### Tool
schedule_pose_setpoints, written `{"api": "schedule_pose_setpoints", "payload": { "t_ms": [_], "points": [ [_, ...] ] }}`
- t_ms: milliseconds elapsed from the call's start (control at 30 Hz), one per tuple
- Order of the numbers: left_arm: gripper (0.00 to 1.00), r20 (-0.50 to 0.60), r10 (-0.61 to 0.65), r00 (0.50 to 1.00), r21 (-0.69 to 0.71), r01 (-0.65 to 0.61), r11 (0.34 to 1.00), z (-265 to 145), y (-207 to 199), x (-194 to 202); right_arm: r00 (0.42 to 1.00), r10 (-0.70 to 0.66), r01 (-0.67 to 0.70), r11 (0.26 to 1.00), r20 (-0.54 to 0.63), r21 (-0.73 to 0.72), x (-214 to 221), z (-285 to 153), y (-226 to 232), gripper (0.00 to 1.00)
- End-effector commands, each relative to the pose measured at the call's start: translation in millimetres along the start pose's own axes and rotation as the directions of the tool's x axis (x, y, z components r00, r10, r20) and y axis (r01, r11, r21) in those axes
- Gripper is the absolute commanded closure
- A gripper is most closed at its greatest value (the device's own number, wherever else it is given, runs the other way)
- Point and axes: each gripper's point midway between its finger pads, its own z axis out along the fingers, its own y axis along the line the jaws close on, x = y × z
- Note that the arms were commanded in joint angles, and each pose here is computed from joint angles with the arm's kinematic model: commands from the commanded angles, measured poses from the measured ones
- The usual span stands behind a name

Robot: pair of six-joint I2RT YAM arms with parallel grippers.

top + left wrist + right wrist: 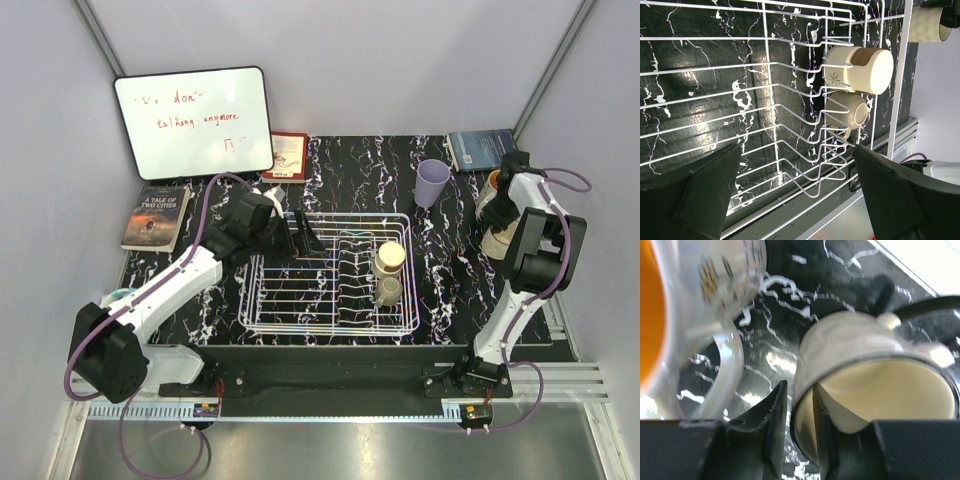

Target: Unload the cups from the dish rack

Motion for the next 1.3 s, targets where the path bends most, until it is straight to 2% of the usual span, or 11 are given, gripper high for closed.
{"api": "schedule_pose_setpoints", "payload": {
  "t_ms": [0,133,367,533,667,733,767,867,1033,1167,1267],
  "points": [
    [0.01,0.033,0.008,0.999,0.011,-0.009,1.0,-7.1,-2.6,-5.0,0.997,0.045,-0.038,0.993,0.058,-0.113,-13.0,-45.5,7.0,0.63],
    [0.01,0.037,0.008,0.999,-0.002,-0.008,1.0,-7.3,2.1,-3.3,0.995,0.059,-0.046,0.986,0.083,-0.159,-13.7,-69.2,4.8,0.5],
    [0.01,0.054,0.028,0.998,-0.016,-0.027,1.0,-8.6,5.1,-5.8,0.987,0.085,-0.043,0.958,0.138,-0.283,-6.4,-131.5,16.0,0.19],
    [0.01,0.052,0.062,0.997,-0.021,-0.061,0.998,-5.2,0.0,-12.3,0.985,0.007,0.063,0.915,0.171,-0.399,34.9,-180.0,34.6,0.09],
    [0.01,0.05,0.16,0.986,-0.033,-0.158,0.987,-0.7,-14.2,-11.3,0.981,-0.091,0.173,0.805,0.171,-0.568,86.4,-227.7,47.6,0.01],
    [0.01,0.088,0.225,0.97,-0.053,-0.221,0.974,-2.0,-27.4,-19.8,0.972,-0.146,0.23,0.762,0.185,-0.605,107.0,-238.4,44.5,0.0],
    [0.01,0.065,0.265,0.962,-0.055,-0.261,0.964,1.6,-35.8,-9.2,0.967,-0.158,0.252,0.693,0.199,-0.675,115.3,-261.8,42.5,0.0],
    [0.01,0.079,0.346,0.935,-0.079,-0.34,0.937,6.9,-57.6,-6.9,0.95,-0.187,0.311,0.593,0.249,-0.743,131.5,-290.1,26.4,0.0],
    [0.01,0.078,0.44,0.895,-0.082,-0.434,0.897,23.6,-88.3,-2.4,0.936,-0.191,0.353,0.516,0.296,-0.78,148.7,-315.7,5.2,0.0],
    [0.01,-0.036,0.515,0.856,-0.13,-0.515,0.847,58.0,-92.5,16.1,0.933,-0.197,0.359,0.457,0.301,-0.814,162.3,-327.2,-6.8,0.0],
    [0.01,-0.063,0.555,0.829,-0.153,-0.558,0.816,74.1,-103.9,15.9,0.936,-0.208,0.348,0.425,0.284,-0.836,171.4,-329.8,-9.9,0.0]
  ]
}}
